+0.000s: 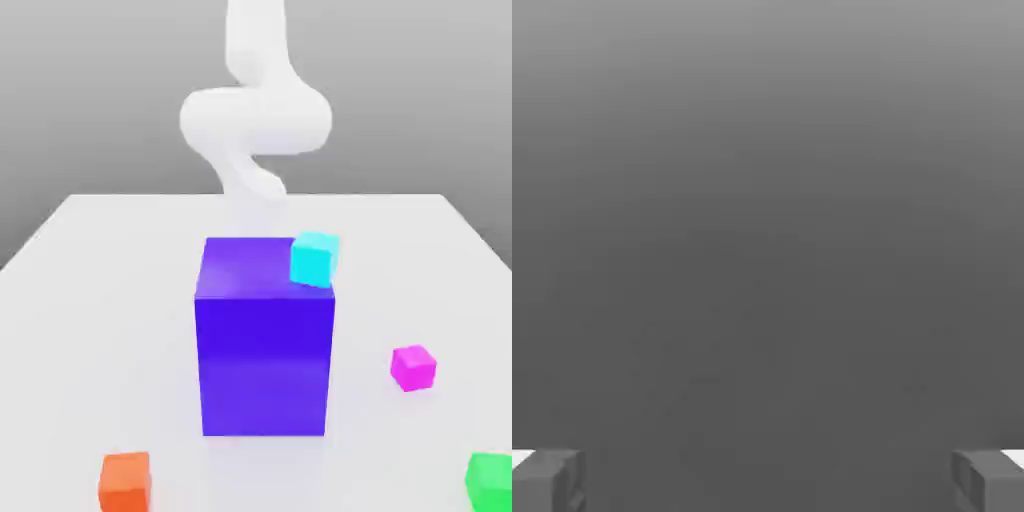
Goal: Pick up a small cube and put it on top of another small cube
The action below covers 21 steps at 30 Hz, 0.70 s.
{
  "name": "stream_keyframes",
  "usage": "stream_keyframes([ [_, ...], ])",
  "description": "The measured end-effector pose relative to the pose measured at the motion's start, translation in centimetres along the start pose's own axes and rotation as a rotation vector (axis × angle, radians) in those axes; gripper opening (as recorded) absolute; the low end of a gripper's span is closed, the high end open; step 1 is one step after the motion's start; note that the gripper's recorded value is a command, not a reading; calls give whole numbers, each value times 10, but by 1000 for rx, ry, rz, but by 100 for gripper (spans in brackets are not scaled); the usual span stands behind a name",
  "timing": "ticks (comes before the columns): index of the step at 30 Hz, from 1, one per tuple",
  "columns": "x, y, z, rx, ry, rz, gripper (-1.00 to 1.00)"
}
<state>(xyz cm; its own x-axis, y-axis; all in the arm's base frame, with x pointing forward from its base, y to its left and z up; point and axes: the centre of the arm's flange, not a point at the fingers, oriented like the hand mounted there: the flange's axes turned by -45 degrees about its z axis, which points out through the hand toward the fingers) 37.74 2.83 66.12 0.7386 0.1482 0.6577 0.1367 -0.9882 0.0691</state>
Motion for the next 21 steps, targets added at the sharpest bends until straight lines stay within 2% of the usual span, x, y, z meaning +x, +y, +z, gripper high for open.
stream_keyframes([
  [5,-37,-69,111,111,-144,-355,0],
  [11,-120,-153,208,267,-282,-774,0],
  [16,-215,-212,259,418,-377,-1125,0],
  [21,-326,-256,281,597,-451,-1490,0],
])
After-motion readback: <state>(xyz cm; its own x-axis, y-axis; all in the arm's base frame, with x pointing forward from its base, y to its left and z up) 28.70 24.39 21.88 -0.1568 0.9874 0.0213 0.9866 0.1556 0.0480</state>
